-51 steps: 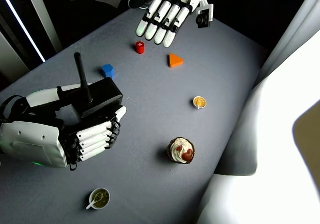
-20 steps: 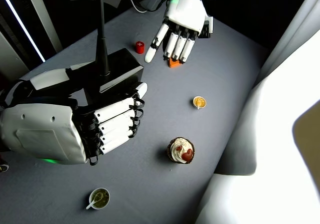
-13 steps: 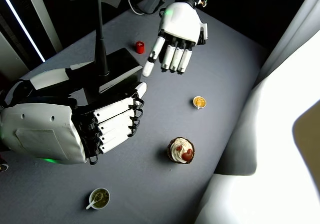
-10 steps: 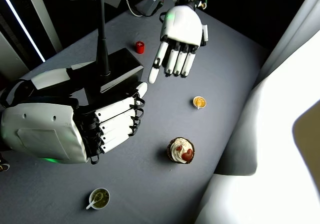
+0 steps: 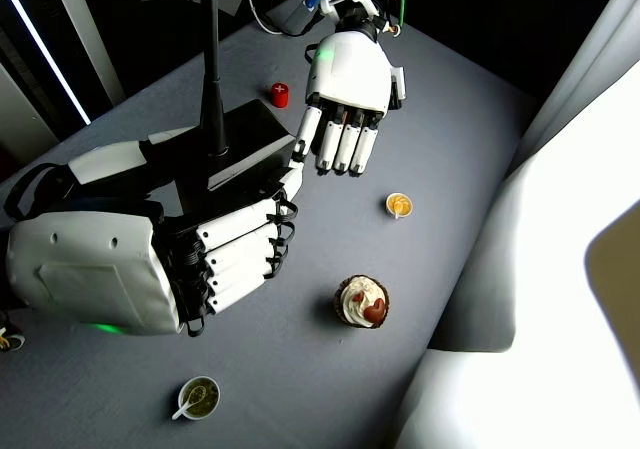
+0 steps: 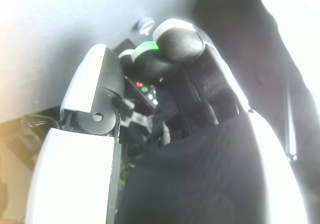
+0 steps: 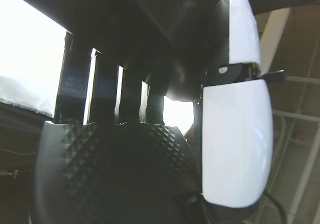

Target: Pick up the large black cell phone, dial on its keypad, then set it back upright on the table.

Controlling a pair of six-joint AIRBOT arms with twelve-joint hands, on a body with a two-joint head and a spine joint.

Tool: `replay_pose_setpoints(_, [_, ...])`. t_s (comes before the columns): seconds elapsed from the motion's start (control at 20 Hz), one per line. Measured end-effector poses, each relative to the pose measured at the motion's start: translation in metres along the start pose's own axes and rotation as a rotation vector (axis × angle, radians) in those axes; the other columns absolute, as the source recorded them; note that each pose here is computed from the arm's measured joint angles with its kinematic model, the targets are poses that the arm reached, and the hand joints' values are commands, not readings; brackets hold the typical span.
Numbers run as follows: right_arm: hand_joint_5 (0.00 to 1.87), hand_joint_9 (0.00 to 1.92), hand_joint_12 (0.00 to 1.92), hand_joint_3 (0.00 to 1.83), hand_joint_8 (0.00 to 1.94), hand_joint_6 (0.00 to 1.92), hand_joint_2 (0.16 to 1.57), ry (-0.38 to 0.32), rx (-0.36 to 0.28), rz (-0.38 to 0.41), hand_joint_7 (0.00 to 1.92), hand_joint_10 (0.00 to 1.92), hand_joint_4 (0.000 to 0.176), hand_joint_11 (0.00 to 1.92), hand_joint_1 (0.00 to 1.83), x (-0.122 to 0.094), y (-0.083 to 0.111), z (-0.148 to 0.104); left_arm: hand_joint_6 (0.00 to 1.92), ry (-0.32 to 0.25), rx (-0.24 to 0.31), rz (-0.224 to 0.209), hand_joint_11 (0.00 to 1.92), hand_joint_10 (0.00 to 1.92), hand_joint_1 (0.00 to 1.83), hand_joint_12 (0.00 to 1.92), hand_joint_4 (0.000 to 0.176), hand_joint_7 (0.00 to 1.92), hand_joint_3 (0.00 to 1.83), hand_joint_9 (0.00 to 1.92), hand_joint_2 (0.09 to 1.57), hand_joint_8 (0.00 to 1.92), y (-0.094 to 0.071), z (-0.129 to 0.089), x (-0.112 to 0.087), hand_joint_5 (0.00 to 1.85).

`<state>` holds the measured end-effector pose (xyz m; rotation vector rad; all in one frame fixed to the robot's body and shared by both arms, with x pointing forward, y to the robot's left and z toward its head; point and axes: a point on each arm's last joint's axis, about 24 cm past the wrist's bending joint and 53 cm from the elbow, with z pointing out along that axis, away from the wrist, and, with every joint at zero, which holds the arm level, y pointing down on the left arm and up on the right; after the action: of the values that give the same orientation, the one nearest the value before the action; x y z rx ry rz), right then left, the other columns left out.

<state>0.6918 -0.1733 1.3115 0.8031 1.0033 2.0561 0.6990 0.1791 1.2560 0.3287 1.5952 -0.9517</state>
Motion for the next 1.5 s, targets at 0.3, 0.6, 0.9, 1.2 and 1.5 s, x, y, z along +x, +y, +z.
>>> replay_pose_setpoints(0.3, [0.96, 0.95, 1.26, 0.00, 1.01, 0.88, 1.12, 0.009, -0.004, 0.006, 0.92, 1.26, 0.000, 0.86, 1.38, 0.005, 0.000, 0.002, 0.00, 0.002, 0.024, -0.008, 0.72, 1.92, 1.31, 1.92, 0.156, 0.66, 0.11, 0.74, 1.23, 1.58, -0.010, 0.014, 0.007, 0.05])
replay_pose_setpoints(0.6, [0.95, 0.92, 1.29, 0.00, 1.04, 0.91, 1.13, -0.001, -0.006, 0.006, 0.90, 1.30, 0.000, 0.83, 1.37, 0.002, 0.000, 0.002, 0.00, -0.015, 0.005, -0.031, 0.73, 1.92, 1.30, 1.92, 0.165, 0.63, 0.10, 0.71, 1.25, 1.62, -0.009, 0.026, 0.008, 0.04])
replay_pose_setpoints(0.9, [0.97, 0.95, 1.27, 0.00, 0.99, 0.89, 1.12, 0.003, -0.006, 0.000, 0.93, 1.26, 0.000, 0.85, 1.38, 0.002, 0.001, 0.002, 0.00, -0.009, 0.028, -0.032, 0.74, 1.92, 1.29, 1.92, 0.158, 0.61, 0.09, 0.74, 1.27, 1.65, -0.014, 0.016, 0.004, 0.03])
replay_pose_setpoints(1.2, [0.95, 0.95, 1.28, 0.00, 1.01, 0.88, 1.12, 0.004, -0.006, 0.003, 0.93, 1.27, 0.000, 0.86, 1.38, 0.003, 0.001, 0.002, 0.02, -0.017, -0.026, -0.010, 0.69, 1.91, 1.43, 1.92, 0.169, 0.58, 0.40, 0.60, 1.12, 1.66, 0.009, -0.024, -0.018, 0.05])
replay_pose_setpoints(1.5, [0.94, 0.94, 1.55, 0.00, 1.00, 0.86, 1.12, 0.004, -0.006, 0.003, 0.91, 1.15, 0.000, 0.82, 1.46, 0.003, 0.001, 0.002, 0.00, -0.006, -0.026, -0.008, 0.74, 1.92, 1.48, 1.92, 0.165, 0.62, 0.73, 0.62, 0.95, 1.70, 0.010, -0.026, -0.015, 0.04])
